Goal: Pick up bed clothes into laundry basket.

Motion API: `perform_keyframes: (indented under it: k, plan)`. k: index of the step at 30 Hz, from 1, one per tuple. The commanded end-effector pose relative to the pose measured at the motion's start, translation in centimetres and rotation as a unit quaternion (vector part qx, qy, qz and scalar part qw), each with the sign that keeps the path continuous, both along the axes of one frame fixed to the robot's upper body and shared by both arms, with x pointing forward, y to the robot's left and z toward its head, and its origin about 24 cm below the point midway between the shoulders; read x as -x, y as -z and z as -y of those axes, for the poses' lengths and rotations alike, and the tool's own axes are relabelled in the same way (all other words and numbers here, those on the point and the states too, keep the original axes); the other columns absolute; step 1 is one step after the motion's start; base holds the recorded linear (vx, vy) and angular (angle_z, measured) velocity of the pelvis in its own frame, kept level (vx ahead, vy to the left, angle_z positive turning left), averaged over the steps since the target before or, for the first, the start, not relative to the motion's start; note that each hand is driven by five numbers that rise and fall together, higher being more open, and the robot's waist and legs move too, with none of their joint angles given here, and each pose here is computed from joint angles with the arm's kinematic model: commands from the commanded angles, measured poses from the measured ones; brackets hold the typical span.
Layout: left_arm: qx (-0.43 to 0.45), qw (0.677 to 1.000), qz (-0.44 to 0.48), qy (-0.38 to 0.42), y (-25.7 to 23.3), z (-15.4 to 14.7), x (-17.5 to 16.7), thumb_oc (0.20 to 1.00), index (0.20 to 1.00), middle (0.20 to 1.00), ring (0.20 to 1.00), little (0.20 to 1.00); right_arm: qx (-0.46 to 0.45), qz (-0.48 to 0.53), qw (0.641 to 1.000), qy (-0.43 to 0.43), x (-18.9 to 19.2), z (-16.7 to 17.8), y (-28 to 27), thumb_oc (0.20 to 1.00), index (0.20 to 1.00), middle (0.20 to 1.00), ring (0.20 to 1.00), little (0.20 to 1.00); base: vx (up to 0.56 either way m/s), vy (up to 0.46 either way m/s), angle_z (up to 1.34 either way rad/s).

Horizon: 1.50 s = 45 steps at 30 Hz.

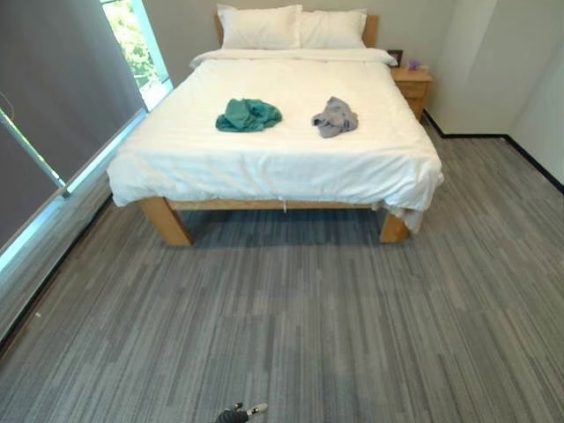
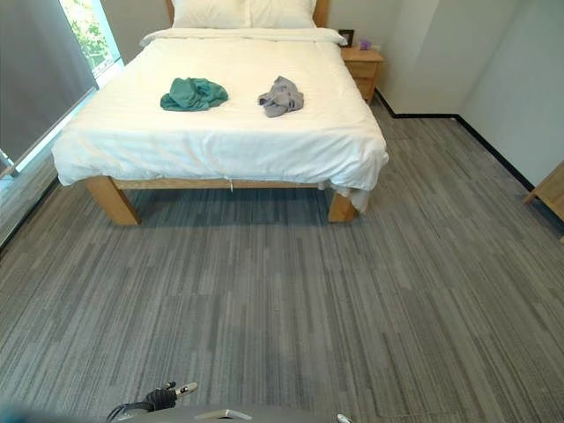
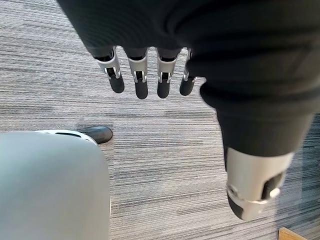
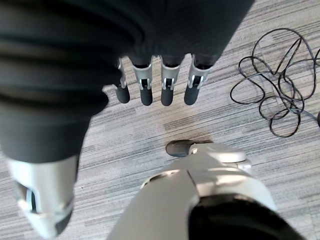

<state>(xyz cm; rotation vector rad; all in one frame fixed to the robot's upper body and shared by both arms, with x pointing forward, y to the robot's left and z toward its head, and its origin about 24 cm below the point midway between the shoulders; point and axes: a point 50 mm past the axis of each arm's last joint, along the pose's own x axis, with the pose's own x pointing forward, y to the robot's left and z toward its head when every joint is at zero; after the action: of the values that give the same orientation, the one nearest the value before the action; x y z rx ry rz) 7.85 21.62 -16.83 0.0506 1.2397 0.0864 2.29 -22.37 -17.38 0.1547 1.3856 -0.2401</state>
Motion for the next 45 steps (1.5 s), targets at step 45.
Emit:
perform_keyframes:
  k: [45]
  plan:
    - [0.012, 0.879, 0.476, -0.033, -14.3, -1.0, -14.3, 1.000, 1.000, 1.000, 1.000, 1.000, 0.020, 0.556, 0.826, -0.091, -18.8, -0.3, -15.7, 1.000, 1.000, 1.000, 1.000, 1.000, 0.01, 0.015, -0.01]
